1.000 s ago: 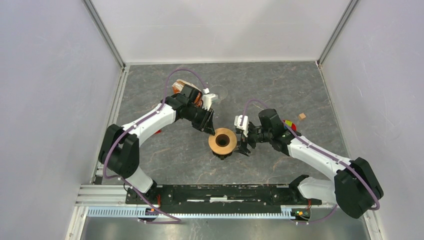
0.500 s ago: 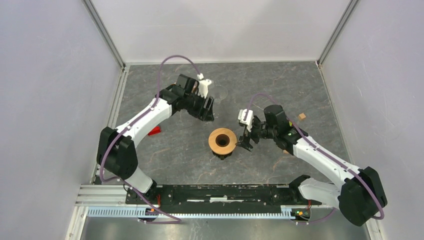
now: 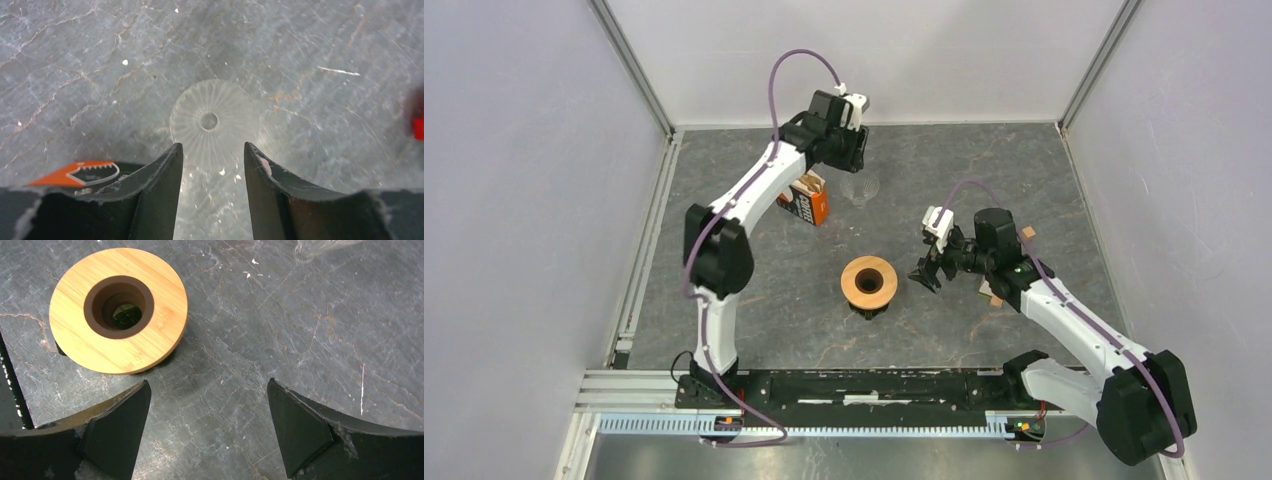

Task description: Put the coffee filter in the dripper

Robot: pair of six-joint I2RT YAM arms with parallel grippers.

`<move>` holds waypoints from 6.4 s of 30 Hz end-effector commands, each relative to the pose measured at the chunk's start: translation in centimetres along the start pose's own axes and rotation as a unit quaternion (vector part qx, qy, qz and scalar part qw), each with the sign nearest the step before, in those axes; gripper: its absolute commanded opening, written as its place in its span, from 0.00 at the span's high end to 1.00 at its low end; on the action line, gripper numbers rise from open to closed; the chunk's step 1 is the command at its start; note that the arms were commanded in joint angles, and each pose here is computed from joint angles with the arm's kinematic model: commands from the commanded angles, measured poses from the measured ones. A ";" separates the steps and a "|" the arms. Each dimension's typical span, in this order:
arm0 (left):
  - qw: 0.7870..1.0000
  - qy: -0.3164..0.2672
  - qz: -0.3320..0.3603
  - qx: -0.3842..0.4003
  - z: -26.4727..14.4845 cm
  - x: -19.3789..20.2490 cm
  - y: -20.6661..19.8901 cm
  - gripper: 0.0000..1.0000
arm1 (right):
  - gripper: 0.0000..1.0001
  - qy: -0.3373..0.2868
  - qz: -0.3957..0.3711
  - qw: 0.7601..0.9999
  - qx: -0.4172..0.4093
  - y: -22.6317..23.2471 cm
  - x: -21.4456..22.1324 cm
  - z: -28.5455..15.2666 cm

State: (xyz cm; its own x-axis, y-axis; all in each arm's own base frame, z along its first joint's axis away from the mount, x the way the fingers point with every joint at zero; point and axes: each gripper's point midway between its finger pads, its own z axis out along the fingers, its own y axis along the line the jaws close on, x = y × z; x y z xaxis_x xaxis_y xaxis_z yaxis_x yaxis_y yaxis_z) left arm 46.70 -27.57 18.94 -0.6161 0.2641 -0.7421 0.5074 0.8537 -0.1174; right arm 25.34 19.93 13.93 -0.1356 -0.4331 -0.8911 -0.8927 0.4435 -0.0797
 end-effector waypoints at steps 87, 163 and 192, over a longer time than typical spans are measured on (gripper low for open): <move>0.970 0.063 -0.059 0.228 -14.2 11.4 -11.7 0.98 | 0.18 -0.114 0.013 0.990 -0.076 -0.1 -14.9 -3.4; 0.973 0.098 -0.017 0.209 -12.1 14.8 -12.1 0.98 | 0.28 -0.010 0.067 0.987 -0.147 4.5 -5.1 3.6; 0.975 0.111 -0.002 0.193 -10.8 17.4 -11.4 0.98 | 0.40 0.031 0.077 0.988 -0.132 4.1 -2.1 5.0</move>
State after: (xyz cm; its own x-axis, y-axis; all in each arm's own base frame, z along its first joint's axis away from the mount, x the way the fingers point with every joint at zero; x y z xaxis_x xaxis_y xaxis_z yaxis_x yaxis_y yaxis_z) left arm 23.59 -28.54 15.62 -0.7593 0.3385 -0.5558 0.6199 0.6360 -0.4596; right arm 23.64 27.05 14.86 -0.2927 -0.3924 -0.8720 -0.9450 0.2581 0.2011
